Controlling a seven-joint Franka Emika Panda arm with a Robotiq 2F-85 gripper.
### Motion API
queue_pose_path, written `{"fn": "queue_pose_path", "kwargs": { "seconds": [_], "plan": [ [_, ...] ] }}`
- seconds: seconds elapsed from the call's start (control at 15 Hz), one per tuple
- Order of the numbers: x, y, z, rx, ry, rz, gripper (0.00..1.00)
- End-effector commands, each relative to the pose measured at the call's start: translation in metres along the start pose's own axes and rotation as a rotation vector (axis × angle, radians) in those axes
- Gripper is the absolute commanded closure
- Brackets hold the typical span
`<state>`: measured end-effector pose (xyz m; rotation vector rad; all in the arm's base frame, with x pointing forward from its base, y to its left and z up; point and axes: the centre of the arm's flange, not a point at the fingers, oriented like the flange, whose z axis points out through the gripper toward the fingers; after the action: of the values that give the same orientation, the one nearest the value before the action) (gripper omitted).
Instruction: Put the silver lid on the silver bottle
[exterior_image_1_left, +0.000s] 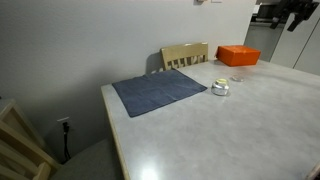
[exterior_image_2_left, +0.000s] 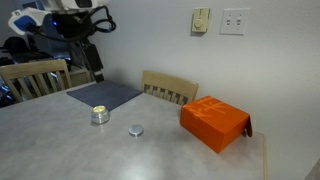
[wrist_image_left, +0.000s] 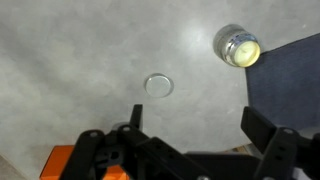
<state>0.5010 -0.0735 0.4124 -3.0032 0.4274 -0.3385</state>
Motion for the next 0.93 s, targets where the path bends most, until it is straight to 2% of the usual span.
{"fn": "queue_pose_path", "kwargs": {
  "seconds": [0.0,0.07,0.2,0.4,0.47,0.53,0.67,0.87],
  "plan": [
    [0.054,0.025,0.054,0.047,-0.119,0.048,0.0],
    [0.015,0.013,0.031,0.02,-0.055,0.037,0.0],
    [0.03,0.021,0.054,0.032,-0.09,0.048,0.0],
    [0.037,0.016,0.063,0.019,-0.106,0.081,0.0],
    [0.045,0.003,0.075,-0.033,-0.139,0.099,0.0],
    [0.058,-0.006,0.086,-0.083,-0.109,0.187,0.0],
    [0.096,-0.022,0.118,-0.186,-0.142,0.223,0.0],
    [0.125,-0.035,0.162,-0.297,-0.203,0.253,0.0]
  ]
}}
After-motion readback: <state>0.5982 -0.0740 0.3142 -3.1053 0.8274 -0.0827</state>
